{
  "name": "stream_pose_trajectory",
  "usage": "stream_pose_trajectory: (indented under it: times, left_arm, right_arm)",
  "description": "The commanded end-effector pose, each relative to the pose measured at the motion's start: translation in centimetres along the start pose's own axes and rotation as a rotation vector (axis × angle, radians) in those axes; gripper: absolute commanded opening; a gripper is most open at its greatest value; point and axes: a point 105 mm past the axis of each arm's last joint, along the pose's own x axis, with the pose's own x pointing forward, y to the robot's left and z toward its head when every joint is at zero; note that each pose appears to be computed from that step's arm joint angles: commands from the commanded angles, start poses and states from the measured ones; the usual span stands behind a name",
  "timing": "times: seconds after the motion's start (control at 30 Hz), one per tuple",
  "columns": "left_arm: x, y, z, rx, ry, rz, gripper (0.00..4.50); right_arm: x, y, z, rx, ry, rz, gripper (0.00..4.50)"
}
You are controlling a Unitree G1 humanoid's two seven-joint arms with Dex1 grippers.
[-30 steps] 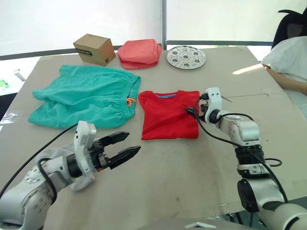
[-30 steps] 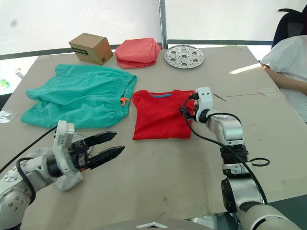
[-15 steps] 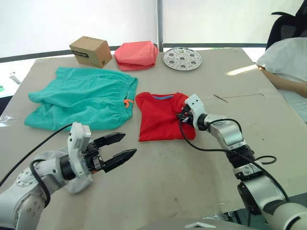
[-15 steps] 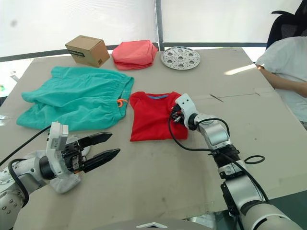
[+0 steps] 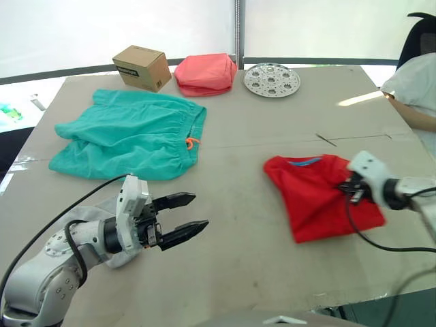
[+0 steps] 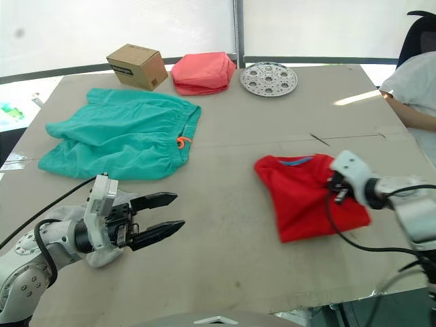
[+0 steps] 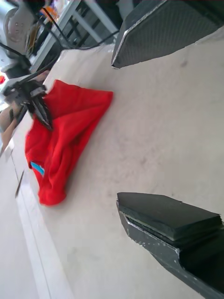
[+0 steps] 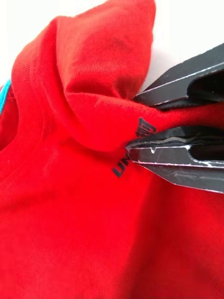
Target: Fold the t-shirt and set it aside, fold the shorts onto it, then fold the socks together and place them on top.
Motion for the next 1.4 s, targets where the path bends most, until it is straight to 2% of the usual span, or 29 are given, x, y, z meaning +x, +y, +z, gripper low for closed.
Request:
stream_pose_trajectory:
  times: [0.03,0.13,0.47,0.7,0.73,0.77,0.83,0.93,1.0,1.27,1.4]
  left_arm:
    - [0.7,-0.9,1.0,0.063,-0.013,-0.058,4.50]
    - [1.3,-1.1,1.2,0.075,-0.019,-0.087,4.50]
    - [2.3,-1.8,1.9,0.113,-0.032,-0.157,4.50]
    - [2.7,-3.2,2.0,0.149,-0.016,-0.232,4.50]
    - [2.7,-3.2,1.9,0.151,-0.015,-0.236,4.50]
    - [2.7,-3.2,1.9,0.152,-0.015,-0.238,4.50]
    - [2.8,-3.2,1.8,0.151,-0.014,-0.238,4.50]
    - [2.8,-3.1,1.6,0.149,-0.013,-0.239,4.50]
    - [3.0,-3.0,1.6,0.147,-0.016,-0.246,4.50]
    - [3.8,-2.8,2.5,0.153,-0.034,-0.266,4.50]
    - [4.2,-1.9,3.4,0.138,-0.080,-0.214,4.50]
  right_arm:
    - [-2.8,-2.6,-0.1,-0.047,-0.005,-0.087,0.04]
    - [-4.0,-4.7,-1.7,-0.046,0.034,-0.150,0.04]
    - [-4.7,-9.2,-5.5,-0.086,0.141,-0.219,0.04]
    - [-4.1,-9.3,-6.1,-0.067,0.123,-0.158,0.04]
    - [-4.1,-9.3,-6.2,-0.073,0.121,-0.155,0.86]
    - [-4.1,-9.4,-6.1,-0.068,0.108,-0.167,1.17]
    - [-4.3,-9.4,-5.9,-0.058,0.087,-0.176,2.10]
    - [-4.8,-9.2,-5.8,-0.062,0.074,-0.179,3.78]
    - [-5.4,-9.2,-5.8,-0.052,0.057,-0.197,4.44]
    - [-6.8,-7.0,-2.4,-0.027,-0.188,-0.195,4.44]
    - [-7.3,-5.3,0.5,-0.054,-0.338,-0.199,4.44]
